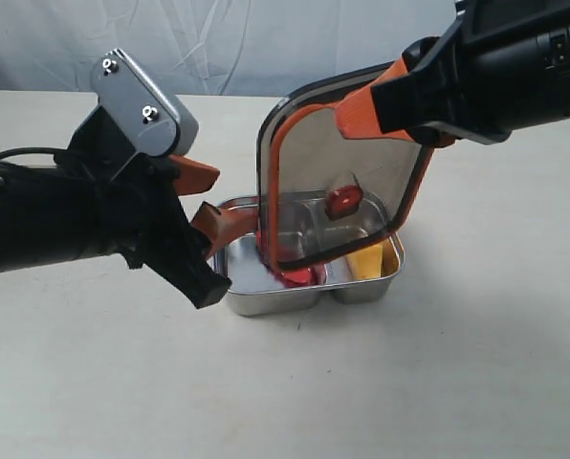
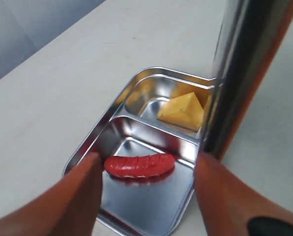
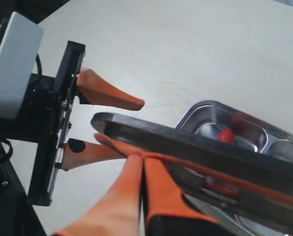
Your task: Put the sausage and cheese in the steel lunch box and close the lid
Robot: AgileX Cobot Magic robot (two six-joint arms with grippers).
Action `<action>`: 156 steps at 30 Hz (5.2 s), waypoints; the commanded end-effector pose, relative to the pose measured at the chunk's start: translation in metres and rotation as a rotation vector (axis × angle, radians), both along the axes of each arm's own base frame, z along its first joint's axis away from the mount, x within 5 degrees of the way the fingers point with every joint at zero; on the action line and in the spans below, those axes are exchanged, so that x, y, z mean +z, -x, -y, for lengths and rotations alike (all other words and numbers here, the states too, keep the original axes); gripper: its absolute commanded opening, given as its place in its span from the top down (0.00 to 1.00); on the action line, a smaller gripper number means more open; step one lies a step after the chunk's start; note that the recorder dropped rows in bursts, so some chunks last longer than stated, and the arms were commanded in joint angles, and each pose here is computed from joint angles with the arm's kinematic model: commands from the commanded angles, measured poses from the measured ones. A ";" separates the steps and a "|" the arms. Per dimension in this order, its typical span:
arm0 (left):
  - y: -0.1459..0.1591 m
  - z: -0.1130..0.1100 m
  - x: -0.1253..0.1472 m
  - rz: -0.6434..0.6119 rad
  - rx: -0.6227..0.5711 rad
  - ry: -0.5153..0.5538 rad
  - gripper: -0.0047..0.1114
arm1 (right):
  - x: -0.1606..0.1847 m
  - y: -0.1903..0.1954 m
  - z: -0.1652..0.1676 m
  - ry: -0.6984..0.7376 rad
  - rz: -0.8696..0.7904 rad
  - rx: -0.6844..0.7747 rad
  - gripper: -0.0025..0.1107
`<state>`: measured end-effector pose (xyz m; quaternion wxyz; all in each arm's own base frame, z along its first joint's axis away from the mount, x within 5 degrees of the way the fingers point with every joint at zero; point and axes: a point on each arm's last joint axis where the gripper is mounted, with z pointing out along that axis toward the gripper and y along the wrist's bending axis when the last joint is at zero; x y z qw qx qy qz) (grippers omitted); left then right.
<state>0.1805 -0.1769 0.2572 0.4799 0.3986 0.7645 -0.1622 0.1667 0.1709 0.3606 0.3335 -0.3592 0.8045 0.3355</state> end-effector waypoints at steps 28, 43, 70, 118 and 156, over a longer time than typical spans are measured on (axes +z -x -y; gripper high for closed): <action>0.007 0.014 0.014 -0.033 -0.157 0.059 0.49 | 0.004 0.000 -0.001 -0.025 0.005 0.008 0.99; 0.003 0.020 0.034 -0.001 -0.165 0.117 0.49 | 0.011 0.007 -0.007 -0.126 -0.041 0.066 0.99; -0.022 -0.002 0.036 0.383 0.024 -0.174 0.96 | -0.011 -0.027 0.057 0.302 0.020 -0.603 0.99; 0.002 0.095 -0.039 0.708 0.181 -0.842 0.96 | -0.106 -0.109 0.034 -0.435 -0.748 -0.094 0.46; 0.010 0.090 -0.034 0.438 0.398 -0.802 0.96 | -0.136 -0.100 0.039 -0.041 -0.703 -0.132 0.99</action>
